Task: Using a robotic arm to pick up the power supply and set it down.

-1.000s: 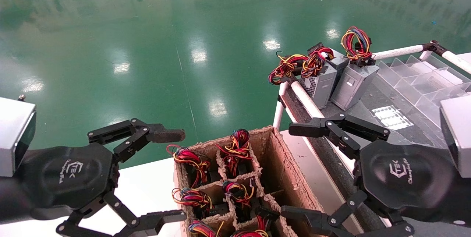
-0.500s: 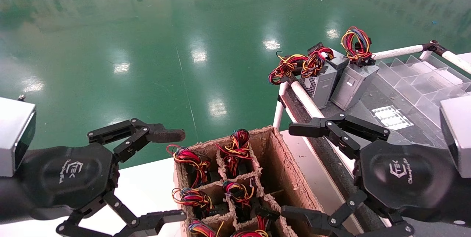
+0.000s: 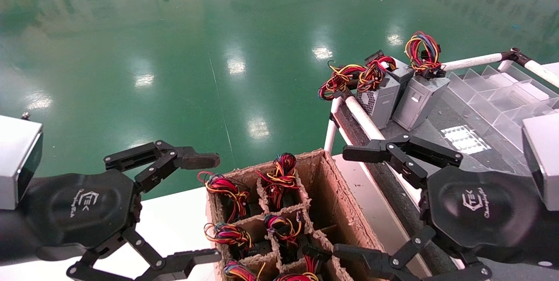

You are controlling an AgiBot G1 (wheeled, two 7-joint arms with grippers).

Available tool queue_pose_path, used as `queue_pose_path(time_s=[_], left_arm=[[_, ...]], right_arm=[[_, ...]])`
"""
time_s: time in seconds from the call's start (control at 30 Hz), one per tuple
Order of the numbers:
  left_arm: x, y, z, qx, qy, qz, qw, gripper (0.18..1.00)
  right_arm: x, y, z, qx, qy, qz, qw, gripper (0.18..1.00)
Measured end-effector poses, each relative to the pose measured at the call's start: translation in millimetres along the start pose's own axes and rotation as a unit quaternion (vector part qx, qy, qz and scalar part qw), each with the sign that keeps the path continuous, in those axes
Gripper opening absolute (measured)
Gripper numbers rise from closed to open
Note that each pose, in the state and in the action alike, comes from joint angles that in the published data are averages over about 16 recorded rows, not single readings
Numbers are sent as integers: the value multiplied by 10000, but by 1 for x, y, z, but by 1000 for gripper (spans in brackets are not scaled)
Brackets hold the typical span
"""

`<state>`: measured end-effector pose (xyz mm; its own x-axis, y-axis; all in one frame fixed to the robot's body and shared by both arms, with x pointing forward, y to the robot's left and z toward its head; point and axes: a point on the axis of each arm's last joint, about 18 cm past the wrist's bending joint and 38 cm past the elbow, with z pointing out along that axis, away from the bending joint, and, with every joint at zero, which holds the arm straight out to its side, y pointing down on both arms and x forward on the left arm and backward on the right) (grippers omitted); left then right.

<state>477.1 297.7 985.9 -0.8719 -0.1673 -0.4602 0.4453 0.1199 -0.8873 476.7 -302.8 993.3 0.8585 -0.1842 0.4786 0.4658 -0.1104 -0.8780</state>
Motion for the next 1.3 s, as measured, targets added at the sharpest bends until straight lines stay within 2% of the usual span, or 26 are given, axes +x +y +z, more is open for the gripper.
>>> queue_pose_path(time_s=[1.3], left_arm=[[0, 0, 0, 0, 0, 0, 10000, 996]], right_arm=[[0, 0, 0, 0, 0, 0, 10000, 1001]])
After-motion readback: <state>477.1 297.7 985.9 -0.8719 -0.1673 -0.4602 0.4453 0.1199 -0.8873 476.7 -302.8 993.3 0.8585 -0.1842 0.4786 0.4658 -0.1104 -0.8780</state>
